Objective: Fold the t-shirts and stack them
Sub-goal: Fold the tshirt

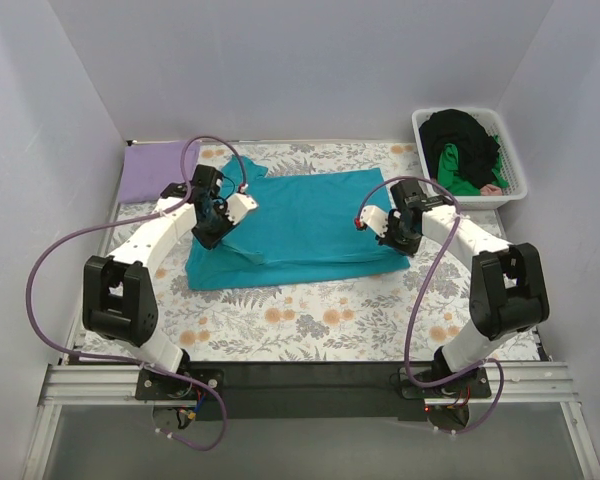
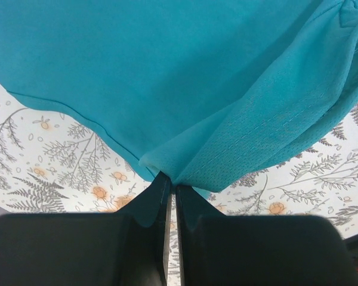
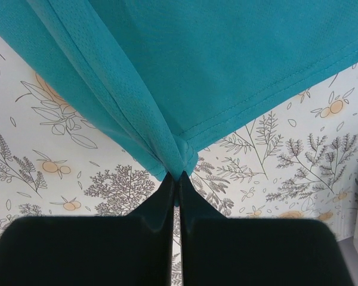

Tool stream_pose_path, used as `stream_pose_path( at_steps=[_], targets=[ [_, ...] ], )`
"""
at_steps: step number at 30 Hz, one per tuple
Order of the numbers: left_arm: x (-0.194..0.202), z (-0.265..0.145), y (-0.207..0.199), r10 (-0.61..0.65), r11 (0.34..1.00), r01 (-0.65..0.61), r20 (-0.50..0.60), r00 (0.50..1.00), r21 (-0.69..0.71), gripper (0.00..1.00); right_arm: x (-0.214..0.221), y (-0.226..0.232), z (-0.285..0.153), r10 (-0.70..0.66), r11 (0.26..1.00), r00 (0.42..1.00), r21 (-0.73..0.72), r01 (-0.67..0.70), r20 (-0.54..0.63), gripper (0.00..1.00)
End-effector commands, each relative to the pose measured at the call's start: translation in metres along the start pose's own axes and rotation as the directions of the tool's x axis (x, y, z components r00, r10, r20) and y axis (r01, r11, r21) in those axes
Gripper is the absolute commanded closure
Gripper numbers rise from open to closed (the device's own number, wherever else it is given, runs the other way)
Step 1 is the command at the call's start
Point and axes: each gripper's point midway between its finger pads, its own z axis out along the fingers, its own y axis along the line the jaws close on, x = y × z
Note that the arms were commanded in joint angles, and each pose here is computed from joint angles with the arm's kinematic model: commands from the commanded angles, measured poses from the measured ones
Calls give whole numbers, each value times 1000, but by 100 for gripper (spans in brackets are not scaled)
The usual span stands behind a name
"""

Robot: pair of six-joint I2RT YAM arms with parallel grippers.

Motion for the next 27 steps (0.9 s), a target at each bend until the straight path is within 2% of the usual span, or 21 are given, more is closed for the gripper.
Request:
stream_pose_path(
  at_steps=[1,27],
  targets=[
    [-17,-6,19,29,998,-26,49,998,-61,100,-9,-12,-4,-2,1000,999,6,2,35,99],
    [-26,12,45,9,998,-5,50,999,-70,100,-12,-30,7,22,1000,999,12,-22,27,99]
  ],
)
